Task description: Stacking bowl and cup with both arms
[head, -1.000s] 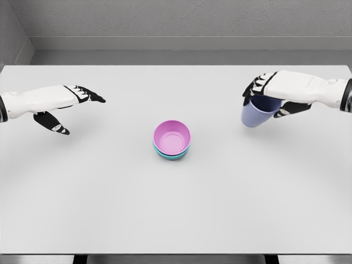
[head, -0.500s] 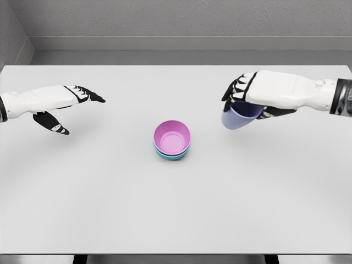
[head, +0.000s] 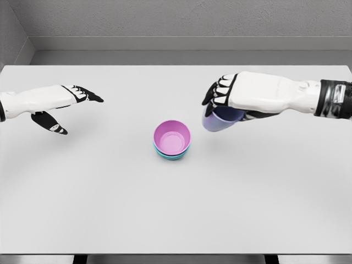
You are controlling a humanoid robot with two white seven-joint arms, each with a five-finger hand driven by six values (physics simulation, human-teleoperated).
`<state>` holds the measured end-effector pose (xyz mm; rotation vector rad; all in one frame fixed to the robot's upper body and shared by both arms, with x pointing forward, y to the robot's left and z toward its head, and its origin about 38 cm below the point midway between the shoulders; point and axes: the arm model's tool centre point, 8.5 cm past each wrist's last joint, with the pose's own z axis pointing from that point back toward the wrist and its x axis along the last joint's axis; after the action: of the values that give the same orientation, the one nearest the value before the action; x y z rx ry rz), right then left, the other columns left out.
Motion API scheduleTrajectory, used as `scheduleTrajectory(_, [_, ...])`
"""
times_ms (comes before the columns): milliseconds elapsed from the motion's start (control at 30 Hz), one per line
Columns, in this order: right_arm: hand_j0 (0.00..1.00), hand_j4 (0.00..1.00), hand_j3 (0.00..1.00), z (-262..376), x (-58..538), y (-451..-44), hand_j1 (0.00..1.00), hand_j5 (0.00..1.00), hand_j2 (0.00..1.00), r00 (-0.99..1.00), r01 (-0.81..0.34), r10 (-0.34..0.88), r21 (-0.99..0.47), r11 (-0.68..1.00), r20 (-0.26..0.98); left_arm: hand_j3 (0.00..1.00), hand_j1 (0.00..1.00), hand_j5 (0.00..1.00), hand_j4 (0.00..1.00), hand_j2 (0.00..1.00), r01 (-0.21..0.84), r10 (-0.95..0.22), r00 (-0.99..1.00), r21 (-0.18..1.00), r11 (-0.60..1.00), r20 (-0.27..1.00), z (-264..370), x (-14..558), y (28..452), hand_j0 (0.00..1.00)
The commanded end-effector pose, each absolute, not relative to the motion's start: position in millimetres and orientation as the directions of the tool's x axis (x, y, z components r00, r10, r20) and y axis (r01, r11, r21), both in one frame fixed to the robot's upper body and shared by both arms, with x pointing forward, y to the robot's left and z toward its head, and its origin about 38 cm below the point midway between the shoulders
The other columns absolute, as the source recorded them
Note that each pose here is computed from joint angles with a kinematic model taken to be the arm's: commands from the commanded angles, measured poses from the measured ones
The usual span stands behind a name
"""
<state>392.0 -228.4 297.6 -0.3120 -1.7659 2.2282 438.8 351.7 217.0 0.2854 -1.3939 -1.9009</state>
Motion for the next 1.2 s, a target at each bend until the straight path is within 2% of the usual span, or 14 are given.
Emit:
scheduleTrajectory(0, [0.56, 0.56, 0.56, 297.3, 391.8, -222.2, 0.56, 0.56, 0.56, -0.942, -0.086, 0.336, -0.977, -0.196, 0.016, 1.00, 1.00, 1.00, 1.00, 1.00, 0.436, -0.678, -0.692, 0.892, -0.121, 0.246, 217.9, 438.8, 352.4, 1.00])
scheduleTrajectory(867, [0.56, 0.56, 0.56, 283.3, 386.2, -166.7, 0.56, 0.56, 0.56, -0.976, -0.101, 0.209, -0.982, -0.160, 0.066, 1.00, 1.00, 1.00, 1.00, 1.00, 0.436, -0.677, -0.693, 0.892, -0.120, 0.247, 217.7, 438.9, 351.9, 1.00])
scheduleTrajectory(1167, [0.56, 0.56, 0.56, 275.5, 393.9, -162.7, 0.56, 0.56, 0.56, -0.971, -0.124, 0.224, -0.979, -0.161, 0.086, 1.00, 1.00, 1.00, 1.00, 1.00, 0.436, -0.678, -0.692, 0.892, -0.120, 0.247, 217.4, 439.0, 352.3, 1.00])
